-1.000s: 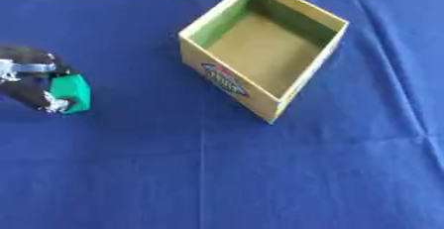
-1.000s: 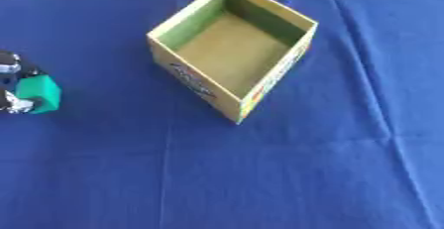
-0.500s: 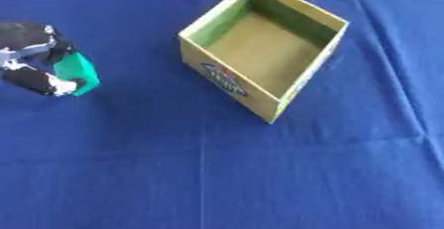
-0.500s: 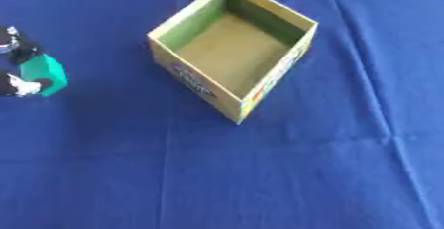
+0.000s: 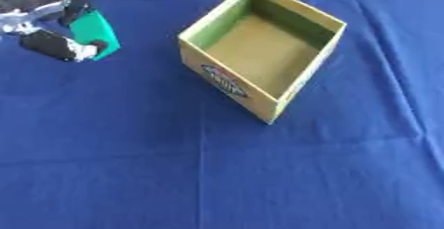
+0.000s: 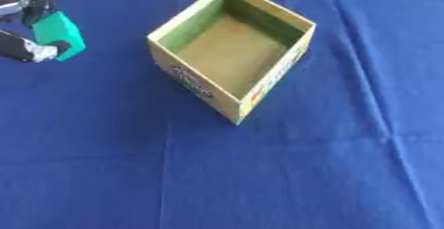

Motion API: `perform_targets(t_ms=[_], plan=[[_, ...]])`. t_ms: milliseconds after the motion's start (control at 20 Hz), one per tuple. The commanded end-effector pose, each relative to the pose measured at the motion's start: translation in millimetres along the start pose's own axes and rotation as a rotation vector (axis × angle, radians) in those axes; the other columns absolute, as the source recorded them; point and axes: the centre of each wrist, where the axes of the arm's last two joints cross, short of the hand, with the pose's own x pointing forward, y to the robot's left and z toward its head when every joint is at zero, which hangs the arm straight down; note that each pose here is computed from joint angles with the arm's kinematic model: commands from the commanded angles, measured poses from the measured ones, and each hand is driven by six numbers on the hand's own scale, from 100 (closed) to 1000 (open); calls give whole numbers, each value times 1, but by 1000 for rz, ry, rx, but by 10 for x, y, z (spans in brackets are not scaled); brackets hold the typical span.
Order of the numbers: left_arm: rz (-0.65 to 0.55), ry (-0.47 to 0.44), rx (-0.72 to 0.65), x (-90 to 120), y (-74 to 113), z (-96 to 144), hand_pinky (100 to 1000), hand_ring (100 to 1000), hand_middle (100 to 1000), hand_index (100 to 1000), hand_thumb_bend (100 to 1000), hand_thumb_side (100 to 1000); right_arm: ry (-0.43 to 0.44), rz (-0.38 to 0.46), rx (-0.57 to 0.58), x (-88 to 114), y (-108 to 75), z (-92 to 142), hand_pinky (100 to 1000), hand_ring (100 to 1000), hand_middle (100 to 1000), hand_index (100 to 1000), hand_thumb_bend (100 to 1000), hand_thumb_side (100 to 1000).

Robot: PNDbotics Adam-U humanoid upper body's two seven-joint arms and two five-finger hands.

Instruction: Pick up objects on the table and place them in the box.

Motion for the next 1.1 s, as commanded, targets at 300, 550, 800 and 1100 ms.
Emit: perform_targets(t_ms=[300,550,800,1100], plan=[[31,-80,137,424,433,-500,345,442,350,519,100,679,-44,-23,13,66,-6,-101,723,714,555,663,100,898],[52,-110,182,663,513,-797,343,438,349,513,100,673,-55,-43,18,91,21,-128,723,714,555,663,100,895],[59,-104,204,836,454,-1031,339,431,345,505,100,668,-64,-64,16,116,46,-152,724,713,556,664,100,894],[46,-58,274,1007,239,-1264,338,428,343,499,100,649,-68,-81,14,135,69,-167,725,714,555,664,100,891]])
